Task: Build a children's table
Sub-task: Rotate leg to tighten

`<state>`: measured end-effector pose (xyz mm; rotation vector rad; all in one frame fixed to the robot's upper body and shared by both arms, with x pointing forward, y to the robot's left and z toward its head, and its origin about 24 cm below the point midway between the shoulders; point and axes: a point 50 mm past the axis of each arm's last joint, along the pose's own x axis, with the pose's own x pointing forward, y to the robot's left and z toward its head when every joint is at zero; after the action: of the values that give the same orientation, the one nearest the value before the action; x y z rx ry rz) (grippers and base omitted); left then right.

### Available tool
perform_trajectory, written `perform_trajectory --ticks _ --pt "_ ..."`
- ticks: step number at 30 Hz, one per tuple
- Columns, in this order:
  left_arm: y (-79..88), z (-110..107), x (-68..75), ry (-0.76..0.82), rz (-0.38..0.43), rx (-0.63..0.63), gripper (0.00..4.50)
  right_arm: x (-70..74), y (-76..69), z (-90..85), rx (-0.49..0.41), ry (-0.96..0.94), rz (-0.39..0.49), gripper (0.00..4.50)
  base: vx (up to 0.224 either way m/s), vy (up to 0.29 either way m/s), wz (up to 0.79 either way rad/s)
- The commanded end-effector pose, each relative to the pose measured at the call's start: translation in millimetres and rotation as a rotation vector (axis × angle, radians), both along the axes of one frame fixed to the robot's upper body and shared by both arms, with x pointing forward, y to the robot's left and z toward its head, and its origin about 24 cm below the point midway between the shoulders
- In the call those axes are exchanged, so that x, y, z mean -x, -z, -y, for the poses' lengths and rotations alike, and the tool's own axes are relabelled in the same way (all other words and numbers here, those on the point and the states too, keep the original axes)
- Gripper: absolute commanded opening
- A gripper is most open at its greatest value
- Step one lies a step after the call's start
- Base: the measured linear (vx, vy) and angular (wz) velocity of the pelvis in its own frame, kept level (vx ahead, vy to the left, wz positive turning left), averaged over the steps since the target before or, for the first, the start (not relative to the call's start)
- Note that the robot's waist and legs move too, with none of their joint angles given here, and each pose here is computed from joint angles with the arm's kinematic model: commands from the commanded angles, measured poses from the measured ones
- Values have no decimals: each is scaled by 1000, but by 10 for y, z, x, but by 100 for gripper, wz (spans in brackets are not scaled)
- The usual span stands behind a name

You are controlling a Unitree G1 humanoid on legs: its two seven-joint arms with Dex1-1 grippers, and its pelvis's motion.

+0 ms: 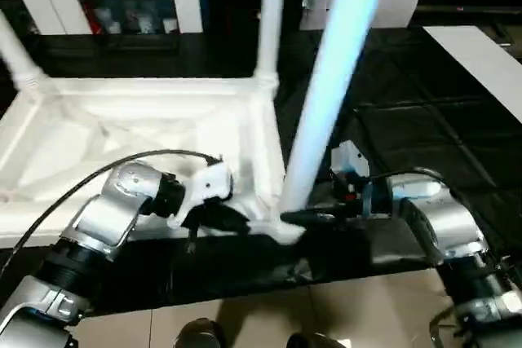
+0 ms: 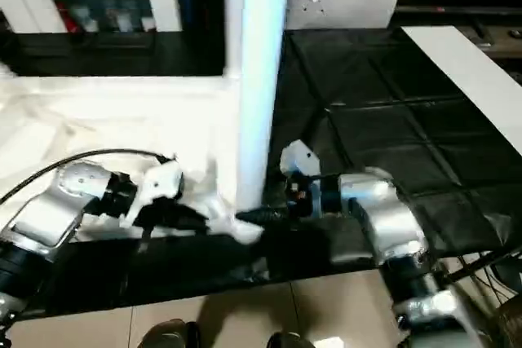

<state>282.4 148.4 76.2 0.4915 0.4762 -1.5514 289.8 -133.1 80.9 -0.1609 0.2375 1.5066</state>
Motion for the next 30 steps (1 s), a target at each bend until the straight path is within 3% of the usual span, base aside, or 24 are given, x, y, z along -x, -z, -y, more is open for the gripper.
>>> perform_trajectory --ticks 1,6,17,23,26,30 --pt "-34 86 50 133 -15 1 0 -5 -38 27 0 -37 -4 341 0 0 0" --pt "-36 83 60 170 -19 -9 0 66 -9 0 27 -156 -55 305 0 0 0" --pt "-35 83 64 167 -24 8 0 151 23 -28 10 -225 -115 215 0 0 0" --pt "-61 124 57 116 -37 64 0 239 39 -70 -35 -219 -166 202 0 0 0" --pt "-96 215 -9 11 -20 86 0 275 81 -200 -73 -132 -177 202 0 0 0" --pt "-107 339 -134 -177 13 124 0 218 163 -408 -71 70 -174 201 0 0 0"
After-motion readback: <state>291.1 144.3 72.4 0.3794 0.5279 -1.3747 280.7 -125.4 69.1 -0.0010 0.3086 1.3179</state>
